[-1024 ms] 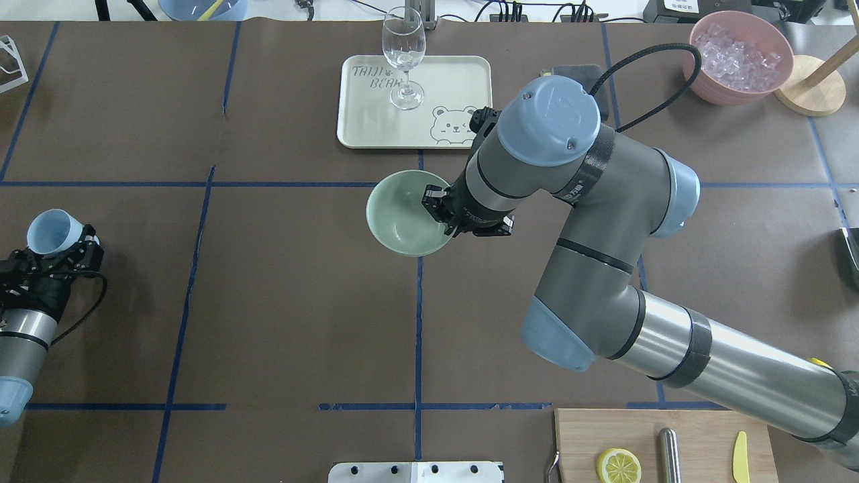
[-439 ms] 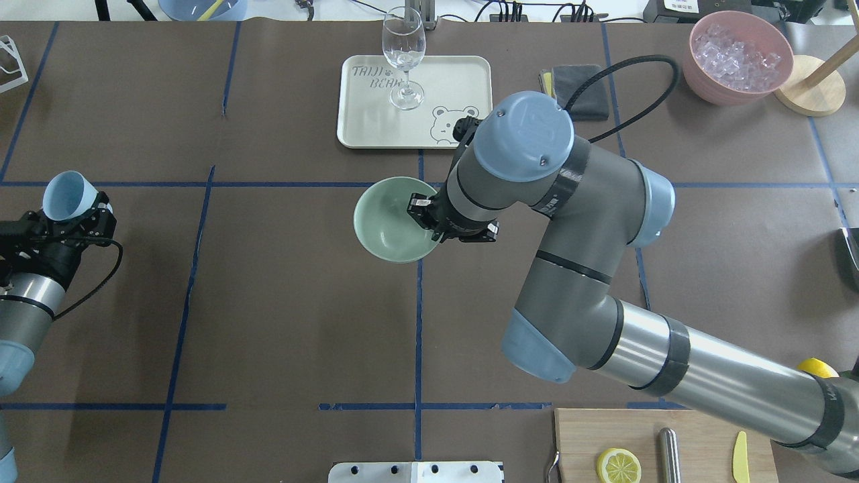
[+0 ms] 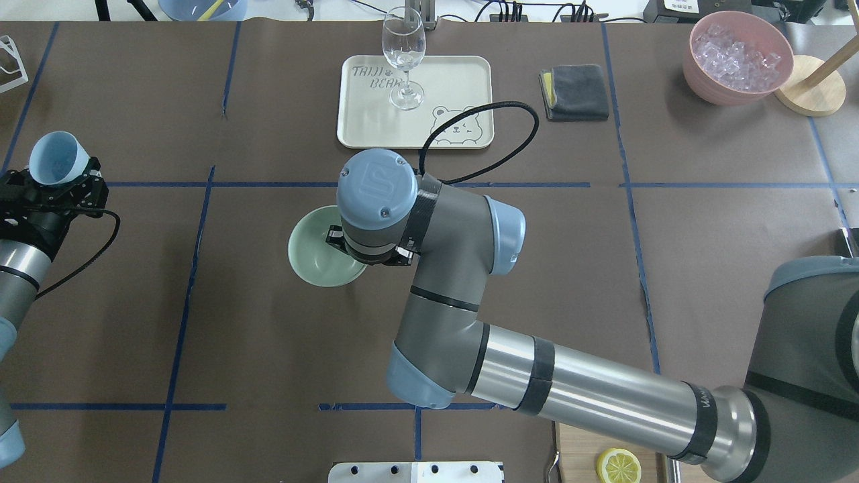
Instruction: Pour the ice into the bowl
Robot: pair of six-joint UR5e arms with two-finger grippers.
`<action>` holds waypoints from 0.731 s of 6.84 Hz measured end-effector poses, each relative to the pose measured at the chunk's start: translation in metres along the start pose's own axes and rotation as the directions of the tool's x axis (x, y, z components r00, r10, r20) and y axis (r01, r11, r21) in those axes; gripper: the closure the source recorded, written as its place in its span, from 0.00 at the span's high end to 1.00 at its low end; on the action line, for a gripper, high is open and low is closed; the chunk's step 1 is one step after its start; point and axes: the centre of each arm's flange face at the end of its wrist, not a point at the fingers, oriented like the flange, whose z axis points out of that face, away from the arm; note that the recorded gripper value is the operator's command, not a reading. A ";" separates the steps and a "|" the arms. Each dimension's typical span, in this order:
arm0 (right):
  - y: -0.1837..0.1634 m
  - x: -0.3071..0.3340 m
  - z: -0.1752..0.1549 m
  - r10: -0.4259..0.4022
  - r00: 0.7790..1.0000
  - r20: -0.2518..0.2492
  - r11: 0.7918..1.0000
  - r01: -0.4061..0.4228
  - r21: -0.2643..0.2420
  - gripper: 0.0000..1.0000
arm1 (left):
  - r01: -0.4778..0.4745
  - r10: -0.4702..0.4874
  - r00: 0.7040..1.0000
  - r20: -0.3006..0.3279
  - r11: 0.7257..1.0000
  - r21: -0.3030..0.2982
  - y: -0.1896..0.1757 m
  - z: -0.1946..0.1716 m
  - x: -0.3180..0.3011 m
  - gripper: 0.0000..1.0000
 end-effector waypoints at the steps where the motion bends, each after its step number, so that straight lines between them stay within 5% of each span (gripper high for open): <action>1: 0.007 -0.011 0.018 -0.011 1.000 0.008 1.000 0.011 0.006 0.98 | -0.003 0.003 1.000 -0.003 1.000 0.004 -0.004 0.000 0.002 0.00; 3: 0.009 -0.024 0.025 -0.009 1.000 0.028 1.000 0.009 0.011 1.00 | -0.035 0.035 0.999 -0.013 0.999 0.013 -0.013 -0.002 0.010 0.00; 5: 0.005 -0.029 0.010 0.000 0.998 0.063 1.000 0.000 0.007 1.00 | -0.187 0.187 0.982 -0.018 0.982 0.025 -0.024 -0.005 0.020 0.00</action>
